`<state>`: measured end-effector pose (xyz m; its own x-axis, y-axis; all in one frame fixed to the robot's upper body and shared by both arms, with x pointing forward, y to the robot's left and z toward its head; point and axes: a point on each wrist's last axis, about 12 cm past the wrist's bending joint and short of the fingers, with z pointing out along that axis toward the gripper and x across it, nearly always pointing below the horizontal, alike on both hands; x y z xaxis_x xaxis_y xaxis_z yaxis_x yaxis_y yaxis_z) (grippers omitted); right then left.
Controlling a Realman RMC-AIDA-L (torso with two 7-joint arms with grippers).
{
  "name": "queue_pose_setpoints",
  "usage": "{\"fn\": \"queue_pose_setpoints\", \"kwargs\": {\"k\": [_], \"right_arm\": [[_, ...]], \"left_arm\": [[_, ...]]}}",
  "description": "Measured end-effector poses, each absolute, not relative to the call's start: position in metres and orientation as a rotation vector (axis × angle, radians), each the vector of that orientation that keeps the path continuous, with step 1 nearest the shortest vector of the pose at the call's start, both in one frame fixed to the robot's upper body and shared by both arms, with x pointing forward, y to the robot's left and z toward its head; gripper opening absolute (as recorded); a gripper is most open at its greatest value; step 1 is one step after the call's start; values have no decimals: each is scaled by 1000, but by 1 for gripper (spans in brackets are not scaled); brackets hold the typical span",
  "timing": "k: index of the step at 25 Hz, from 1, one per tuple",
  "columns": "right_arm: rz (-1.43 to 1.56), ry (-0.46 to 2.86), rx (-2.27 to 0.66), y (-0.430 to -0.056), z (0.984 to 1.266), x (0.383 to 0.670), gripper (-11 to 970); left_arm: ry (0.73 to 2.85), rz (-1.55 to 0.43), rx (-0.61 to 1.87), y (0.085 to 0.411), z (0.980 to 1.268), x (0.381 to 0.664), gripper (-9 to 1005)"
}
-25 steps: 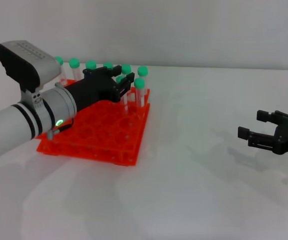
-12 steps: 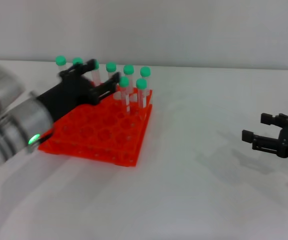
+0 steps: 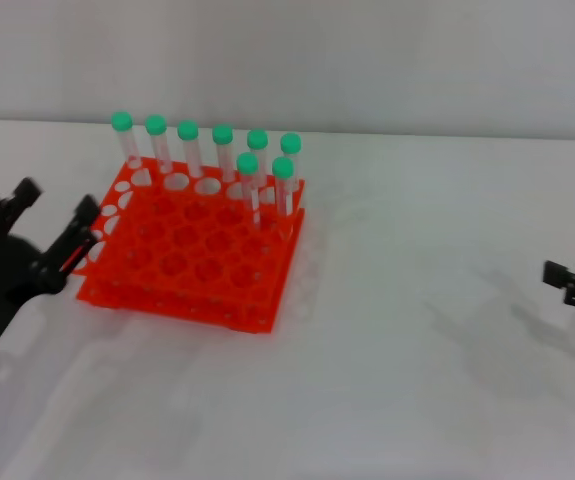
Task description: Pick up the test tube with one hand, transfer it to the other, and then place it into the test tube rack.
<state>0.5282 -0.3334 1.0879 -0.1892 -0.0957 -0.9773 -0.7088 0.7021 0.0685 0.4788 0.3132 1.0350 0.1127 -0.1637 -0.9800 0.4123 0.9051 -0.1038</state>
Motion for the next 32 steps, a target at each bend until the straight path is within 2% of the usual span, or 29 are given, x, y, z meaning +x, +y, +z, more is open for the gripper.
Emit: {"fn": "queue_pose_setpoints", "kwargs": {"k": [5, 11, 17, 25, 32], "right_arm": [[581, 1628, -588, -352, 1073, 509, 857], [477, 1579, -485, -366, 1056, 491, 837], [318, 1482, -162, -396, 1053, 476, 782], [142, 1384, -24, -424, 1062, 464, 709], [24, 1298, 83, -427, 1058, 452, 377]], "left_arm": [[1447, -411, 102, 318, 1018, 458, 786], [1479, -391, 81, 319, 1011, 449, 783], [1434, -281, 65, 326, 1016, 455, 778], [1356, -159, -14, 338, 1030, 475, 773], [1250, 20, -34, 355, 1044, 479, 775]]}}
